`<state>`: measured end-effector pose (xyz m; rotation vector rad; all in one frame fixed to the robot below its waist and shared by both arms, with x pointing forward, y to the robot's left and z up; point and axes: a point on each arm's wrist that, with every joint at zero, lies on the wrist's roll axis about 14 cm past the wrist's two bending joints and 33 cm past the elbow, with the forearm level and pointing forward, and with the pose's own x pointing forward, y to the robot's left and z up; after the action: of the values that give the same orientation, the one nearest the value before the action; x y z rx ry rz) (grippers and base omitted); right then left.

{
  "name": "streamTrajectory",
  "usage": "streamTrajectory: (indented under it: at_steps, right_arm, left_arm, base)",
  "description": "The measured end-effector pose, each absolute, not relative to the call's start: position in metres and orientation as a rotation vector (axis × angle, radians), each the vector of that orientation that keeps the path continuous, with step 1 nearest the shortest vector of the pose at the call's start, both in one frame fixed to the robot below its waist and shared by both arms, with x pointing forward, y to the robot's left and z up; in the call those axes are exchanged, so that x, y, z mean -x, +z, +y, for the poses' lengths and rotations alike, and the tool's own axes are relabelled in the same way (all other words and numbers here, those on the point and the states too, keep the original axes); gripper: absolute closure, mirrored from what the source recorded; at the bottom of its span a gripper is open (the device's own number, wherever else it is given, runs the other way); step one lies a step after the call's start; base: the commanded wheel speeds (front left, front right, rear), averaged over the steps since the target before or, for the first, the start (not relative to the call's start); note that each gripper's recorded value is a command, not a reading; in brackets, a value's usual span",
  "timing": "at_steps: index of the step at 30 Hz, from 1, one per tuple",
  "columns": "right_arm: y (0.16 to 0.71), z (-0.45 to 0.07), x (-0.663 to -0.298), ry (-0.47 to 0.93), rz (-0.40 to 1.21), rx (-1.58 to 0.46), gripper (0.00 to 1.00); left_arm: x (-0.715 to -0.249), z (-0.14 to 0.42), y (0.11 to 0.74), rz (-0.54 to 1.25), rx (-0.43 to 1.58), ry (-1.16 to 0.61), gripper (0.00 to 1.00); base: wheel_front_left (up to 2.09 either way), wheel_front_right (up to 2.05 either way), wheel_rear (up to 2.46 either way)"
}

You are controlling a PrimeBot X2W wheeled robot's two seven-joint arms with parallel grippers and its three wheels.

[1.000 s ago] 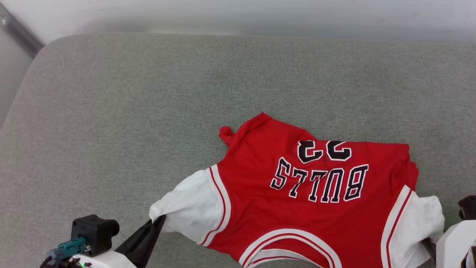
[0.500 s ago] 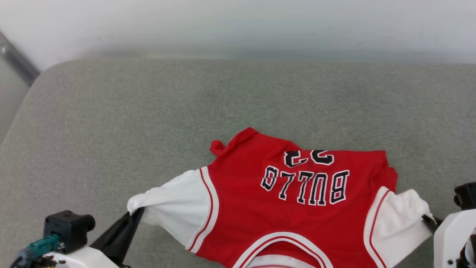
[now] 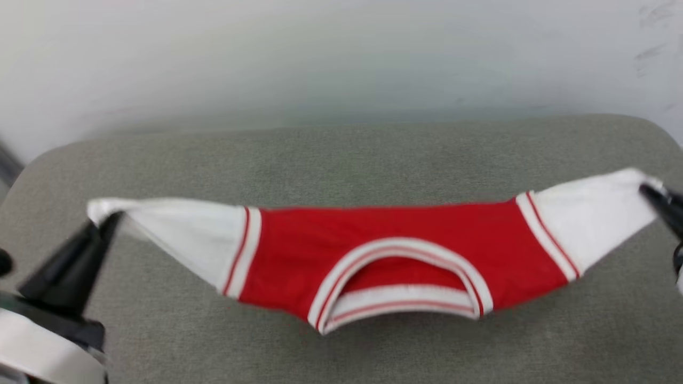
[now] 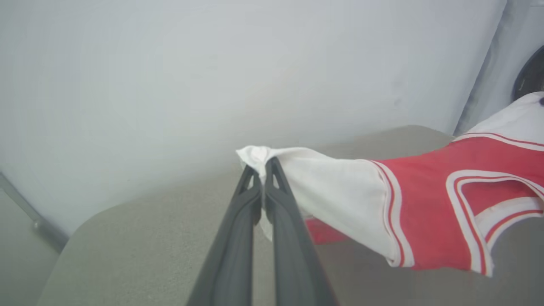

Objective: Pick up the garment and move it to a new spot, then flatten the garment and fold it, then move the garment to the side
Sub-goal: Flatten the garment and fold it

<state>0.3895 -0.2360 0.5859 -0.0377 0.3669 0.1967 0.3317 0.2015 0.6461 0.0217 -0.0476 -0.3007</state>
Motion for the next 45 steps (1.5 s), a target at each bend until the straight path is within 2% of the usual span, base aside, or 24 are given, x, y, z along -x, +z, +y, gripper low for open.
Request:
streamTrajectory:
  at_steps: [7, 12, 22, 30, 38, 45]
  right_arm:
    - [0.675, -0.241, -0.398, 0.165, 0.11, 0.105, 1.0]
    - [0.718, -0.24, -0.408, 0.151, -0.023, 0.114, 1.0]
    - [0.756, -0.242, -0.45, 0.119, -0.162, 0.156, 1.0]
    - [0.774, -0.243, -0.526, 0.093, -0.213, 0.218, 1.0]
    - [0.761, -0.241, -0.62, 0.056, -0.254, 0.251, 1.0]
    - [0.739, -0.245, -0.687, 0.002, -0.31, 0.245, 1.0]
  left_arm:
    - [-0.347, 0.208, 0.731, -0.308, -0.11, -0.266, 1.0]
    - [-0.359, 0.21, 0.779, -0.467, -0.146, -0.235, 1.0]
    - [-0.412, 0.216, 0.821, -0.569, -0.18, -0.206, 1.0]
    - [-0.488, 0.208, 0.838, -0.618, -0.215, -0.228, 1.0]
    - [-0.592, 0.2, 0.838, -0.665, -0.232, -0.181, 1.0]
    - [-0.668, 0.2, 0.815, -0.666, -0.179, -0.143, 1.0]
  base:
    - [0.0, 0.0, 0.0]
    - [0.0, 0.0, 0.0]
    - [0.0, 0.0, 0.0]
    - [0.0, 0.0, 0.0]
    - [0.0, 0.0, 0.0]
    - [0.0, 0.0, 0.0]
